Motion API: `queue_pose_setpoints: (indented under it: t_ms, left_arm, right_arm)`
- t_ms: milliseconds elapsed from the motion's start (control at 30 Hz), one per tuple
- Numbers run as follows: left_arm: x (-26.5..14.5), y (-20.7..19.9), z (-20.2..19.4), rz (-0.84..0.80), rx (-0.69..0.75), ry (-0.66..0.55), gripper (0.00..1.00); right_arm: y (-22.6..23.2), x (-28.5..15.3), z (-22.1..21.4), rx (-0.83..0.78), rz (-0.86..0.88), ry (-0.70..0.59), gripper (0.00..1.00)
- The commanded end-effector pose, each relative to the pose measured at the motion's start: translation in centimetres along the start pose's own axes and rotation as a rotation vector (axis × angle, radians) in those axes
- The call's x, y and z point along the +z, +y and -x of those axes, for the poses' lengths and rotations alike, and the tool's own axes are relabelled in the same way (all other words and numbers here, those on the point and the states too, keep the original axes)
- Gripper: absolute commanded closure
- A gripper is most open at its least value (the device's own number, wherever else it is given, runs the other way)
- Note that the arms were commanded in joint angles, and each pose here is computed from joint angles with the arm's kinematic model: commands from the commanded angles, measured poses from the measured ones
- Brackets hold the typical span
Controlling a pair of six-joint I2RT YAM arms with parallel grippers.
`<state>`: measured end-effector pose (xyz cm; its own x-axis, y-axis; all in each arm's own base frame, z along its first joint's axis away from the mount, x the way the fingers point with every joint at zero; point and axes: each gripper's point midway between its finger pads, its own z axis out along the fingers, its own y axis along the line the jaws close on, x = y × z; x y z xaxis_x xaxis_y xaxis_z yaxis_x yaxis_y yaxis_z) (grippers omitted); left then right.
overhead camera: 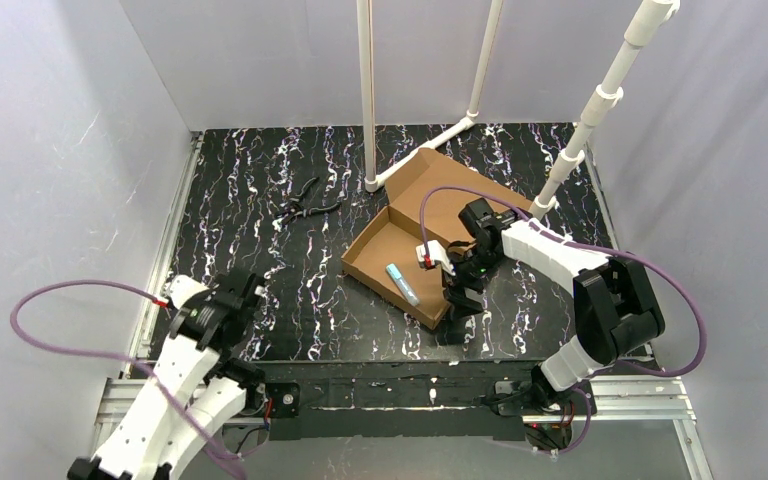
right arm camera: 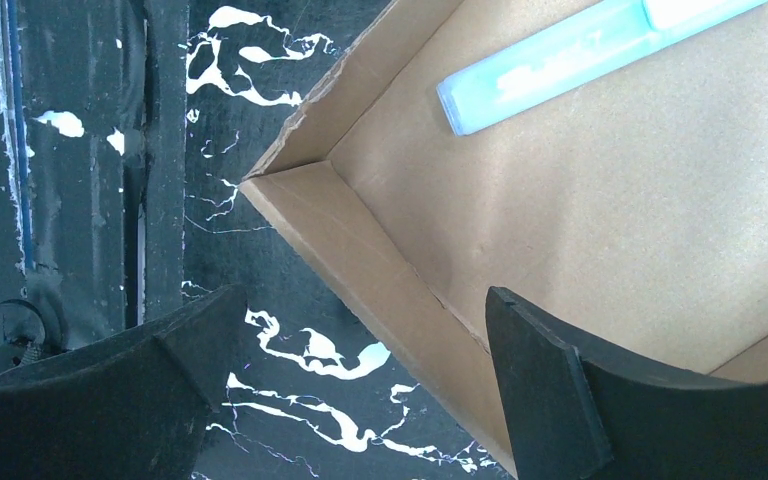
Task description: Fold the paper box
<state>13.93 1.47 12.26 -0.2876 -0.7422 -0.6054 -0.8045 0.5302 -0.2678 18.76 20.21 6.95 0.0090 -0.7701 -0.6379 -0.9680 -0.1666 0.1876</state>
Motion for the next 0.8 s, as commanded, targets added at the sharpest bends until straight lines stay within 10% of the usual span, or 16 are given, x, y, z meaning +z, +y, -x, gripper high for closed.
queue_pose_setpoints:
  t_ms: [0,767]
  left_arm:
    - [-0.1,4.5,2.7,0.363,-0.053,-0.112,0.02]
    - [1.5,10.0,1.9,0.690,-0.576,-0.100,0.03]
  right_arm:
    - [-0.3,-0.7,0.8,-0.018,-0.020,-0.015,0.02]
    - [0.1,-1.9,-0.1,0.022,-0.007,0.080,0.02]
